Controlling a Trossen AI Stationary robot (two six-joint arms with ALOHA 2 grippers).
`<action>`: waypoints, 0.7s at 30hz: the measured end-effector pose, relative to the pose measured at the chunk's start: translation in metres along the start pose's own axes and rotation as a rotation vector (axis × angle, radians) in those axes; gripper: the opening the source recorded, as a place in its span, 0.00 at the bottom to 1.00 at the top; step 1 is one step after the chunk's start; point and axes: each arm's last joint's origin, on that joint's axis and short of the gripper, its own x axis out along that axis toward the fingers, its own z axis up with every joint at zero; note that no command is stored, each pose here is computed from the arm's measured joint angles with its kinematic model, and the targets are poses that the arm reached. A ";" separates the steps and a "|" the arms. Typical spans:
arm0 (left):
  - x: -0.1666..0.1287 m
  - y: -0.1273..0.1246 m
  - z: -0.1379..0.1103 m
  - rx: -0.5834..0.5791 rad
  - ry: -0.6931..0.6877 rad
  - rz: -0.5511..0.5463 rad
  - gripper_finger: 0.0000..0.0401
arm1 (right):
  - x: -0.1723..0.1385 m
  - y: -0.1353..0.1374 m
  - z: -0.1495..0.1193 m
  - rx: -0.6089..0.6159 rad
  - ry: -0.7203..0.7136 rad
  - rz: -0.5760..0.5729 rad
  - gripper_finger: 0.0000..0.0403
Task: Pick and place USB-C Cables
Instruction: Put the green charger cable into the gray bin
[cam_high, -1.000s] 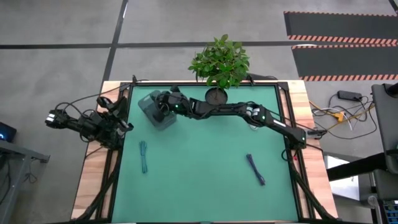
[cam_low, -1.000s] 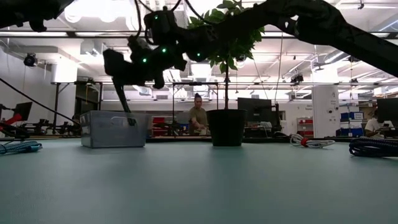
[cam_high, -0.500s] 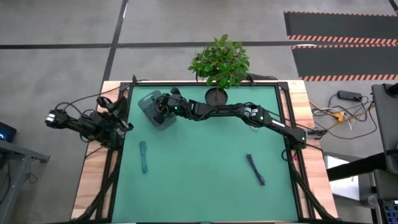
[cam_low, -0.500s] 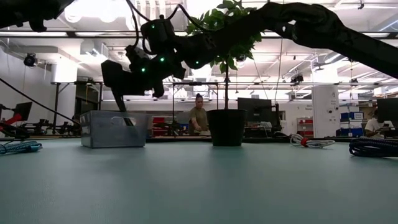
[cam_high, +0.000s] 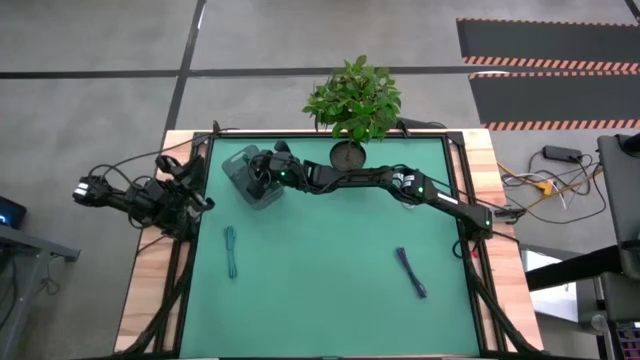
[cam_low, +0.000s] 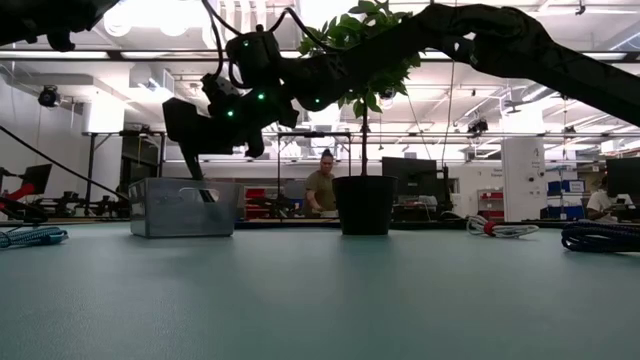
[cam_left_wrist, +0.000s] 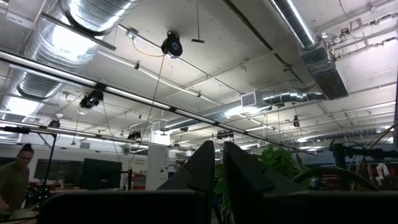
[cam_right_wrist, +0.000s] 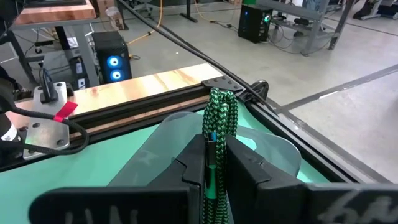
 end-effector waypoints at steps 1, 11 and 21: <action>0.000 0.000 0.000 0.000 0.000 0.000 0.05 | 0.000 0.000 0.000 0.000 0.000 0.000 0.07; 0.000 0.000 0.000 0.000 0.000 0.000 0.05 | 0.000 0.000 0.000 -0.004 0.002 0.000 0.07; 0.000 0.000 0.000 0.000 0.000 0.000 0.05 | 0.000 0.000 0.000 -0.012 0.002 0.000 0.07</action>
